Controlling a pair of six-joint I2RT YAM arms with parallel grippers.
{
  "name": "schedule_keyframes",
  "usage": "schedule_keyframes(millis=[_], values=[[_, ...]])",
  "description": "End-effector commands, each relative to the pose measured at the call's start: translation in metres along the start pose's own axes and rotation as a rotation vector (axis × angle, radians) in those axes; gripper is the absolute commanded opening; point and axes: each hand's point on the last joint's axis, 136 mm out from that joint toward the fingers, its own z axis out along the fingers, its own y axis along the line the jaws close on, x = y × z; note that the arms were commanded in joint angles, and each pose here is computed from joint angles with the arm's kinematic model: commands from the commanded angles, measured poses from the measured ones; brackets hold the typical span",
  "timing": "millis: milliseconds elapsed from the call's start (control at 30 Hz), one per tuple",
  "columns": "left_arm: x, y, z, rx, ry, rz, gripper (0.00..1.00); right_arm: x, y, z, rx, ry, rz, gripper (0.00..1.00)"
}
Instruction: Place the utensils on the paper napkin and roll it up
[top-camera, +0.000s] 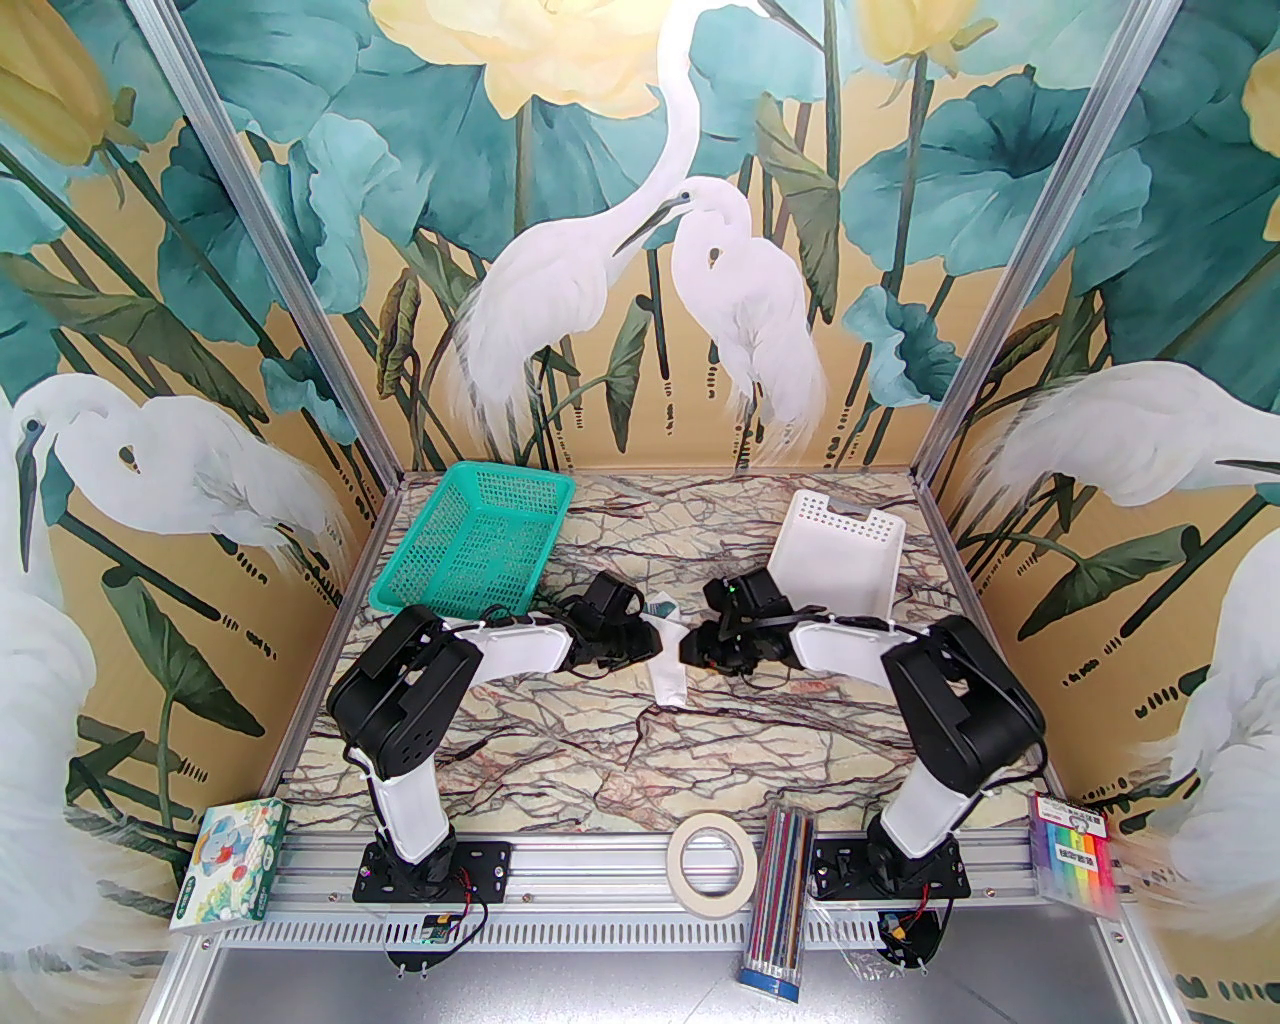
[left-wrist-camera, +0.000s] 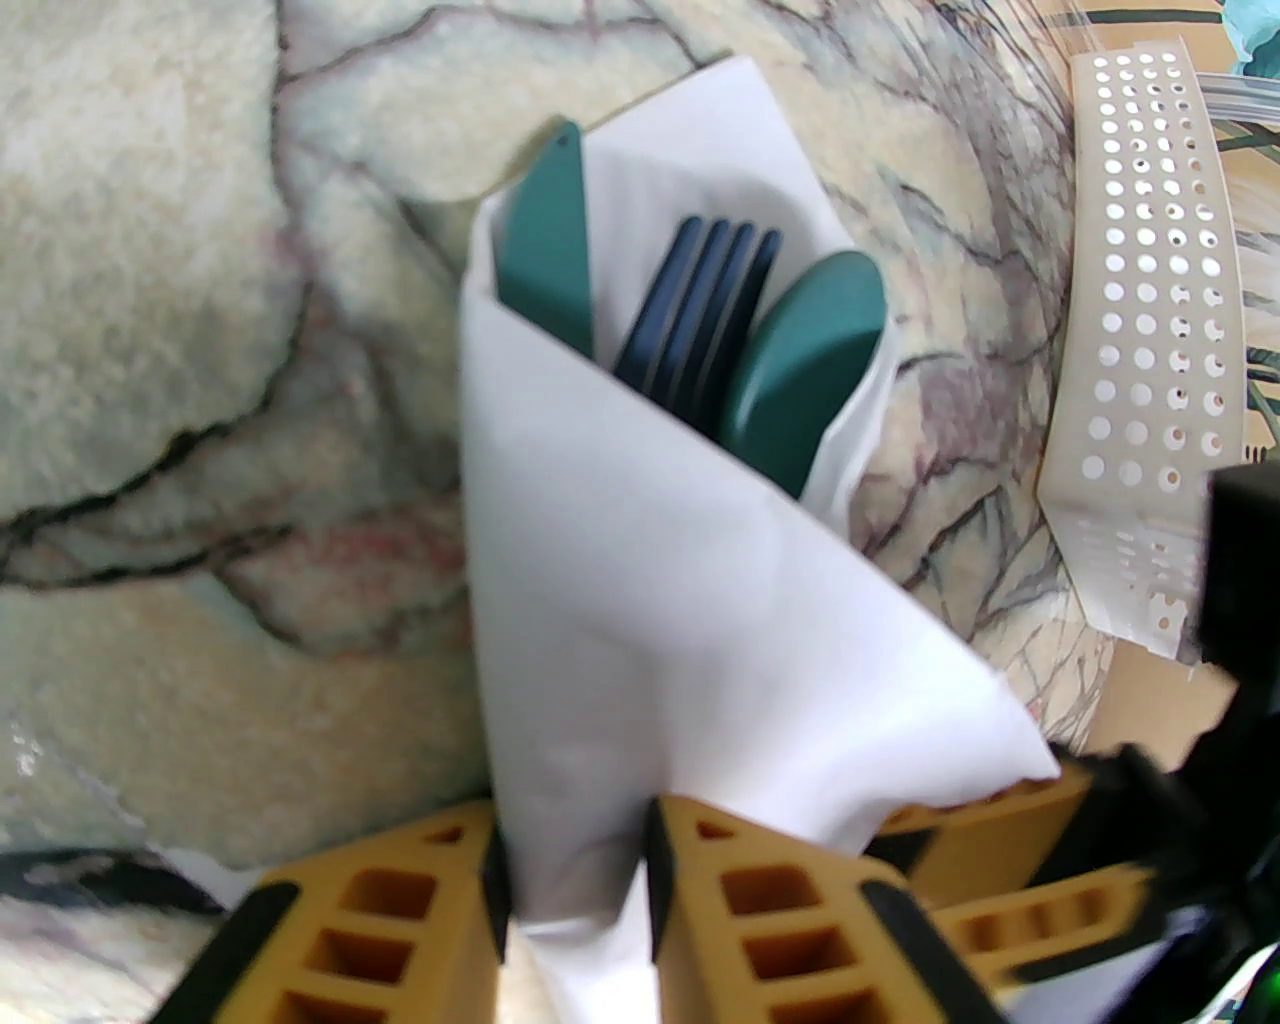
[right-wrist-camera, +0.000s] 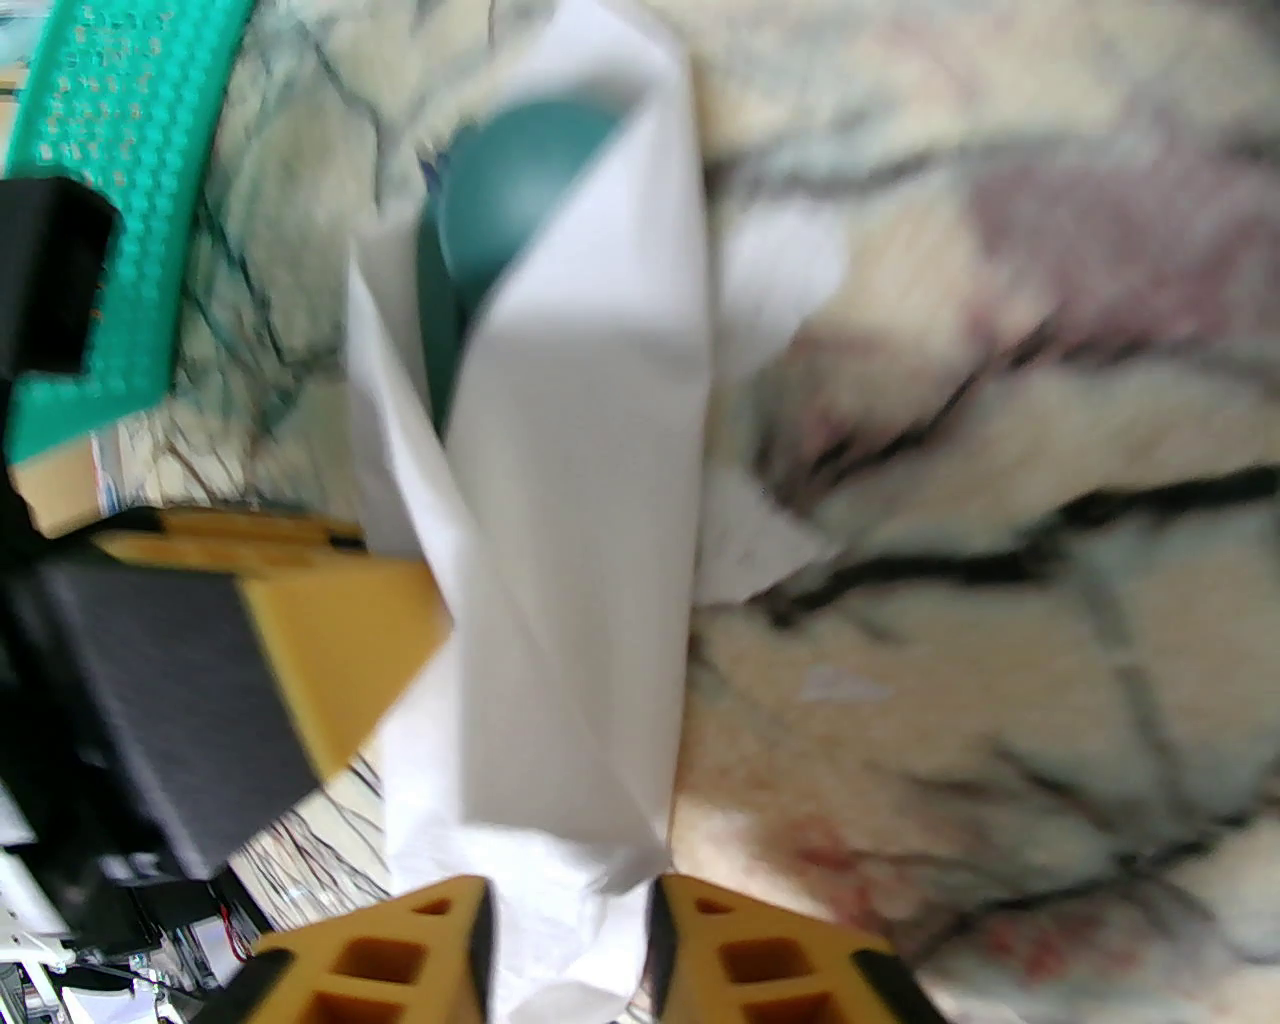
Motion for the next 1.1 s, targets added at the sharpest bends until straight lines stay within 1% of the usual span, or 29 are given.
schedule_keyframes(millis=[0,100,533,700,967,1067], values=[[0.037,0.023,0.021,-0.083,0.115,0.010,0.31,-0.009,0.002,-0.006,0.035,-0.020,-0.027,0.47],[0.037,0.020,0.021,-0.075,0.115,0.010,0.31,-0.013,0.002,-0.002,0.038,-0.014,-0.027,0.53],[0.037,0.017,0.022,-0.061,0.113,0.013,0.31,-0.022,-0.002,0.022,0.041,0.011,-0.016,0.55],[0.038,0.016,0.022,-0.058,0.117,0.015,0.31,-0.022,0.001,0.031,0.026,0.034,-0.022,0.50],[0.038,0.013,0.022,-0.045,0.115,0.015,0.30,-0.018,-0.001,0.044,0.054,0.064,-0.025,0.41],[0.037,0.009,0.021,-0.028,0.109,0.019,0.30,-0.015,-0.008,0.047,0.079,0.074,-0.018,0.35]])
